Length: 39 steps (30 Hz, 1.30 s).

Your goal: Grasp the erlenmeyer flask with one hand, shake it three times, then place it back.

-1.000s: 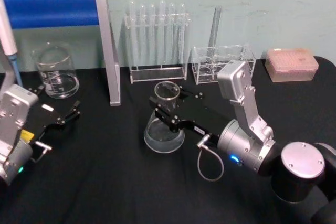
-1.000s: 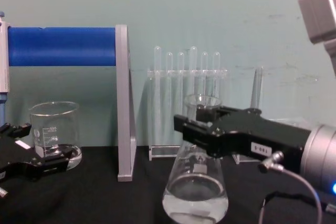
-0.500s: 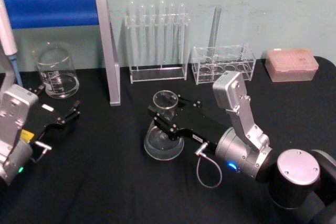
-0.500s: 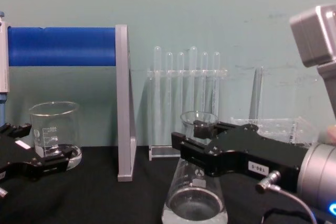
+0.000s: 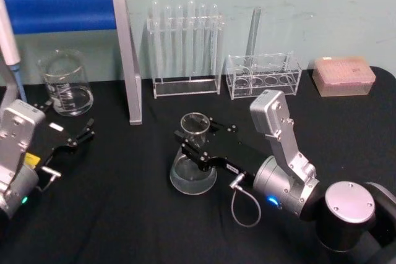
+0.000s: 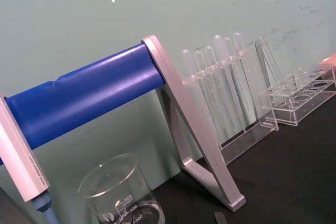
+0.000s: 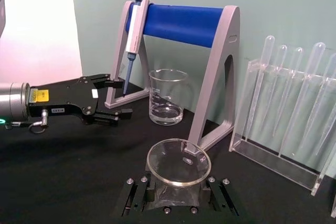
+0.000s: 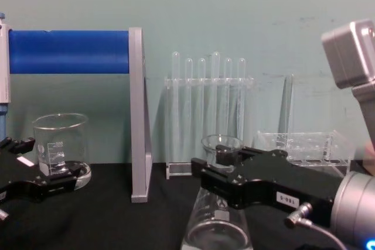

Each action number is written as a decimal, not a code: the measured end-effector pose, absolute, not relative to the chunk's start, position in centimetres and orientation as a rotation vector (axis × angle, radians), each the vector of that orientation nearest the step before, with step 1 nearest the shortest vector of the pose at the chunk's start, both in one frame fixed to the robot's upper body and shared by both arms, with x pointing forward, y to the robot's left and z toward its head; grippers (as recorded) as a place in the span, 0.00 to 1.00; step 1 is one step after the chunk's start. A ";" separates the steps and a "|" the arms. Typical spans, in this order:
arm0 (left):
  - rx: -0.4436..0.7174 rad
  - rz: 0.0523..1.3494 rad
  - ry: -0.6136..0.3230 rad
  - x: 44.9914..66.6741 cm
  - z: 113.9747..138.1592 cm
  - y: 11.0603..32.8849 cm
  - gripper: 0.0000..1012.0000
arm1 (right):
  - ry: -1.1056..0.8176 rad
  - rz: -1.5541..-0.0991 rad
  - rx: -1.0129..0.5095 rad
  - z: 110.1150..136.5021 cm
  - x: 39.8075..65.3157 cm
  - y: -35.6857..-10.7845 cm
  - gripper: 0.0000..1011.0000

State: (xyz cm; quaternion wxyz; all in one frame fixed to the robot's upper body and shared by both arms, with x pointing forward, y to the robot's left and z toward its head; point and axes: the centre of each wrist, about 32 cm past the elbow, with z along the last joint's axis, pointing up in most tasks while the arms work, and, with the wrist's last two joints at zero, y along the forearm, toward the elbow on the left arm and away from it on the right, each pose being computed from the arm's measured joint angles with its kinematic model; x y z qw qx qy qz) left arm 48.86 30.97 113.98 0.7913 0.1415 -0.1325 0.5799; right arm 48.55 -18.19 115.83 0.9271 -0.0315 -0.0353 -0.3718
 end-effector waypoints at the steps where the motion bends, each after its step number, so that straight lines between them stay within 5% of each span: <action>1: 0.304 1.248 -0.285 48.9 114.0 31.0 0.99 | -0.071 -0.762 -0.066 115.8 48.5 -18.2 0.45; 39: 0.305 1.248 -0.285 48.9 114.0 31.0 0.99 | -0.057 -0.760 -0.101 114.8 48.3 -18.1 0.45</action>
